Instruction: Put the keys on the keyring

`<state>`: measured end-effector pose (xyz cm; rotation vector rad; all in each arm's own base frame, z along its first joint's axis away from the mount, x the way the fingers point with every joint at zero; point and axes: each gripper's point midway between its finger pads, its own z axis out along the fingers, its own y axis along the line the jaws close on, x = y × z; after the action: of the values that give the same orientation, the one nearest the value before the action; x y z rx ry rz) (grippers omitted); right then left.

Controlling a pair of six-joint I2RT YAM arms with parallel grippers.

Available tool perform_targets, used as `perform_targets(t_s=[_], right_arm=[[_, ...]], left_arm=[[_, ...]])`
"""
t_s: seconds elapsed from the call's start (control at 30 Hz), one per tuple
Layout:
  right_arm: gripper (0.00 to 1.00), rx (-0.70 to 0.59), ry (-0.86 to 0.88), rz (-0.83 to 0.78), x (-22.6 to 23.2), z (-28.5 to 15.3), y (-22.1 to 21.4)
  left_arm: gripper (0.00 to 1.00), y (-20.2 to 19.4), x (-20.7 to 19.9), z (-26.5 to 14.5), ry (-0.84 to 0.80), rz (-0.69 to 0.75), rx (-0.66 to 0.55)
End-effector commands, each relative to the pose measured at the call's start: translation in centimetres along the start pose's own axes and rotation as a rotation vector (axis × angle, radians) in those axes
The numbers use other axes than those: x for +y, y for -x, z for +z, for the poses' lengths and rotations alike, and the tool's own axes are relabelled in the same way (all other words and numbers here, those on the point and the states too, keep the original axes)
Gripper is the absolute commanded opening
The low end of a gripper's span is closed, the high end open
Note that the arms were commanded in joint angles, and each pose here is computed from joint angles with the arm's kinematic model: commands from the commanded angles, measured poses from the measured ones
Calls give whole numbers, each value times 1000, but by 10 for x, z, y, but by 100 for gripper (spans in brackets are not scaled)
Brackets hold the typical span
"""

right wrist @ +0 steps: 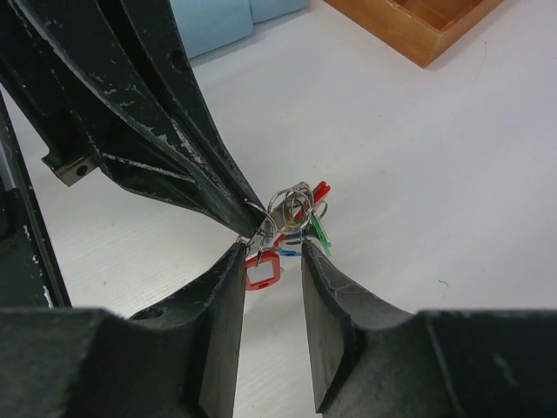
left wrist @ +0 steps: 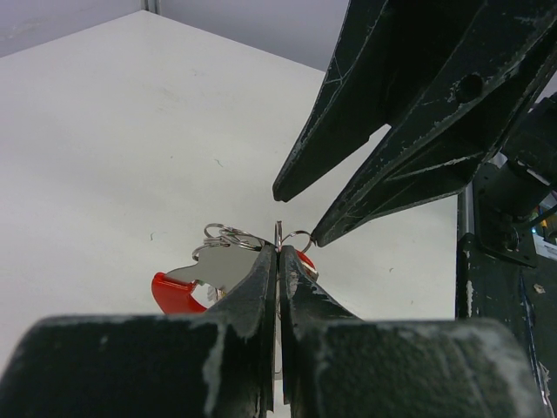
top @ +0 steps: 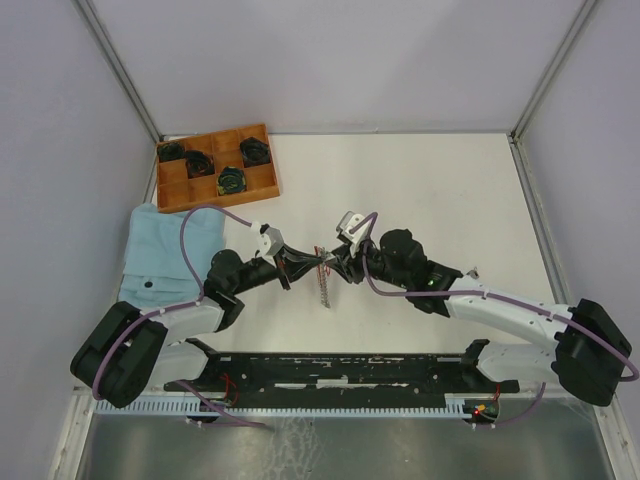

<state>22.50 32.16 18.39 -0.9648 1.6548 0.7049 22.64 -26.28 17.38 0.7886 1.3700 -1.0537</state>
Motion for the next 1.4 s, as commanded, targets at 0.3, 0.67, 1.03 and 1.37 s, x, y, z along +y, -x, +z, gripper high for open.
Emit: perform_targets(t_s=[0.3,0.67,1.03,1.37], right_arm=[[36,-31,-29,60,-2,13,5],[1,4,-21,-50,-6,13,5],[1,141,28,-346,-15,3,10],[1,206,156,-475,-4,1,2]], left_arm=[[3,24,2,3,6,46,-88],[4,22,3,4,8,35,-73],[22,18,2,6,-9,21,-44],[32,5,0,9,-55,37,32]])
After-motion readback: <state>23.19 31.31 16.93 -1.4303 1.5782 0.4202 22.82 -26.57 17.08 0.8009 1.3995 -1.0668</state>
